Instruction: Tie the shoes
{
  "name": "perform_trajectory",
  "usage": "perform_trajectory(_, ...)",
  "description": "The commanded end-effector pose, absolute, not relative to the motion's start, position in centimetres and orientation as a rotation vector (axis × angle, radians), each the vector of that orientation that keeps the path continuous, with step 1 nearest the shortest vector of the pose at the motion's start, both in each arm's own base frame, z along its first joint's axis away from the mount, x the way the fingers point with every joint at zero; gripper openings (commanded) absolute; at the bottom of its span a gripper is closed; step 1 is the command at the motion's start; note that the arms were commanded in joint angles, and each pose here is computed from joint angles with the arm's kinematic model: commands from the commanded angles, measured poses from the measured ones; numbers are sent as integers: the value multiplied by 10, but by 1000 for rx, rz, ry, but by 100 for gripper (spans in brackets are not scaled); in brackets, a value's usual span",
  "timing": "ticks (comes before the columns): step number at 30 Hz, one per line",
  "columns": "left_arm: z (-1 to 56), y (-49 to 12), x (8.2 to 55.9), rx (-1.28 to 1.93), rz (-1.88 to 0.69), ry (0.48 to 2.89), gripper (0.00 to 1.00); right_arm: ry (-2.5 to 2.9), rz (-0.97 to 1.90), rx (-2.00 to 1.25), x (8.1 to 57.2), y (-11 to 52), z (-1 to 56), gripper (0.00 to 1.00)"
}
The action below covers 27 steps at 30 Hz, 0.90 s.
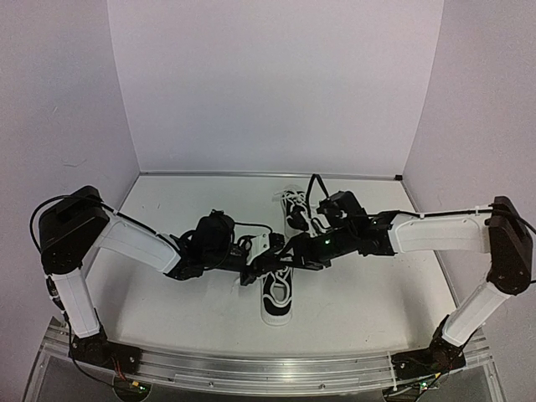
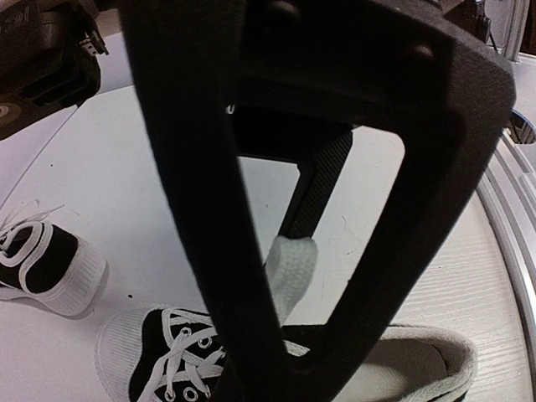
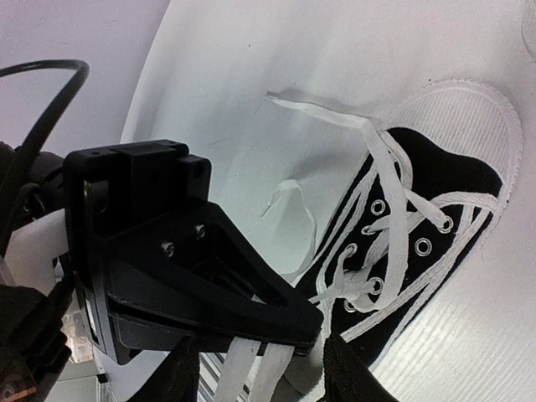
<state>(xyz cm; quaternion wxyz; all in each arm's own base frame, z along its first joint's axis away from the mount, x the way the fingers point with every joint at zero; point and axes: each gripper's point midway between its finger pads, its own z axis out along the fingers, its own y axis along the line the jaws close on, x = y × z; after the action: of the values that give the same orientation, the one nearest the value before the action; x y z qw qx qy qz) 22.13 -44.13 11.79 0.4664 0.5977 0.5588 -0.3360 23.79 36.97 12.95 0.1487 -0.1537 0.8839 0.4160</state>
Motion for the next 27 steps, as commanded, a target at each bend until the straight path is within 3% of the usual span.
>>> perform_trajectory(1,131,-453,222,1468,-842,1324,0,2510,1208,-444,245,380,135,40)
perform_trajectory(7,130,-453,222,1474,-835,1333,1,2519,1193,-428,246,378,131,8)
perform_trajectory(9,131,-450,222,1477,-830,1355,8,2519,1191,-427,246,377,131,0)
perform_trajectory(12,128,-437,226,1524,-783,1445,28,2514,1187,-425,245,375,132,0)
perform_trajectory(16,141,-388,256,1455,-750,1618,43,2509,1187,-425,243,373,135,0)
perform_trajectory(22,121,-335,292,1446,-513,1841,47,2511,1186,-427,243,373,134,0)
perform_trajectory(27,80,-324,304,1494,-488,1999,46,2511,1188,-424,243,373,134,0)
